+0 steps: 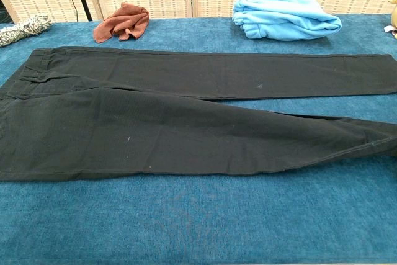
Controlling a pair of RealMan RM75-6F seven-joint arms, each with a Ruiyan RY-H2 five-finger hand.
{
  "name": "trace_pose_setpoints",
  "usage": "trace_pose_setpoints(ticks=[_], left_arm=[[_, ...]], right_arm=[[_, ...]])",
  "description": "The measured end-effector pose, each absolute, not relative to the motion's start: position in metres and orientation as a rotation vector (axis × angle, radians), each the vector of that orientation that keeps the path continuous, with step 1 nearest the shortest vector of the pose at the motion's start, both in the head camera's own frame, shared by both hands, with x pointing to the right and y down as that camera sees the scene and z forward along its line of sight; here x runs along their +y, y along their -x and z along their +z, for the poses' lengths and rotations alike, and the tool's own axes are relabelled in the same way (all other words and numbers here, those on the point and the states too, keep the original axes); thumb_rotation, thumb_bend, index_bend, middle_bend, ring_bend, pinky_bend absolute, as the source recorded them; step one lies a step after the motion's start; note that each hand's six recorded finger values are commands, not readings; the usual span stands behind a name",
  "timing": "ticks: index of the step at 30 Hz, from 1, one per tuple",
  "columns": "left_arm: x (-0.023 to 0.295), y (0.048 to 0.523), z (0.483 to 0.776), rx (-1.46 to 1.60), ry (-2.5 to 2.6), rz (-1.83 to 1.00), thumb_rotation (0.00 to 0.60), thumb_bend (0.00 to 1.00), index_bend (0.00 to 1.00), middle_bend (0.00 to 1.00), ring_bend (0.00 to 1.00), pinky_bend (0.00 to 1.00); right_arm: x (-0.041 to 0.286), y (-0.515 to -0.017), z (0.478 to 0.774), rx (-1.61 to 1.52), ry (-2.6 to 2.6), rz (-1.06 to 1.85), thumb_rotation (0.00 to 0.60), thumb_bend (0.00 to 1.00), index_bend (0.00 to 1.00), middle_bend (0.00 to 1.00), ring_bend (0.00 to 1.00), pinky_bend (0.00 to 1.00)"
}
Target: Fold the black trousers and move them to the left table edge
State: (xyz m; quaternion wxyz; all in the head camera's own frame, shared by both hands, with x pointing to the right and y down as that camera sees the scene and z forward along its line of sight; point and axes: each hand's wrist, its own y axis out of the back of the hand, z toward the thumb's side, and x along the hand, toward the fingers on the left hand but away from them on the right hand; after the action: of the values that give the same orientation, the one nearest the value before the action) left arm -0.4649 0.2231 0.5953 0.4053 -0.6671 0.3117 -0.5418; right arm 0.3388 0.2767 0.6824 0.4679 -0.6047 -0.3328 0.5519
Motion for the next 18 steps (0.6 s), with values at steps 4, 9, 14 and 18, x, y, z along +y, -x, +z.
trace_pose_setpoints(ticks=[4,9,14,18], left_arm=[[0.23,0.468,0.616,0.67,1.691,-1.345,0.6,0.0,0.0,0.0,0.05,0.09],[0.242,0.469,0.641,0.589,1.718,-1.325,0.6,0.0,0.0,0.0,0.06,0.09],[0.253,0.477,0.659,0.567,1.748,-1.351,0.6,0.0,0.0,0.0,0.05,0.09],[0.256,0.482,0.665,0.581,1.768,-1.36,0.6,0.0,0.0,0.0,0.05,0.09]], right_arm=[[0.275,-0.337,0.681,-0.826,1.485,1.35,0.6,0.7,0.62,0.56,0.43,0.62],[0.275,-0.338,0.681,-0.828,1.482,1.358,0.6,0.7,0.62,0.56,0.43,0.62],[0.273,-0.339,0.681,-0.833,1.478,1.365,0.6,0.7,0.62,0.56,0.43,0.62],[0.273,-0.339,0.681,-0.835,1.478,1.371,0.6,0.7,0.62,0.56,0.43,0.62]])
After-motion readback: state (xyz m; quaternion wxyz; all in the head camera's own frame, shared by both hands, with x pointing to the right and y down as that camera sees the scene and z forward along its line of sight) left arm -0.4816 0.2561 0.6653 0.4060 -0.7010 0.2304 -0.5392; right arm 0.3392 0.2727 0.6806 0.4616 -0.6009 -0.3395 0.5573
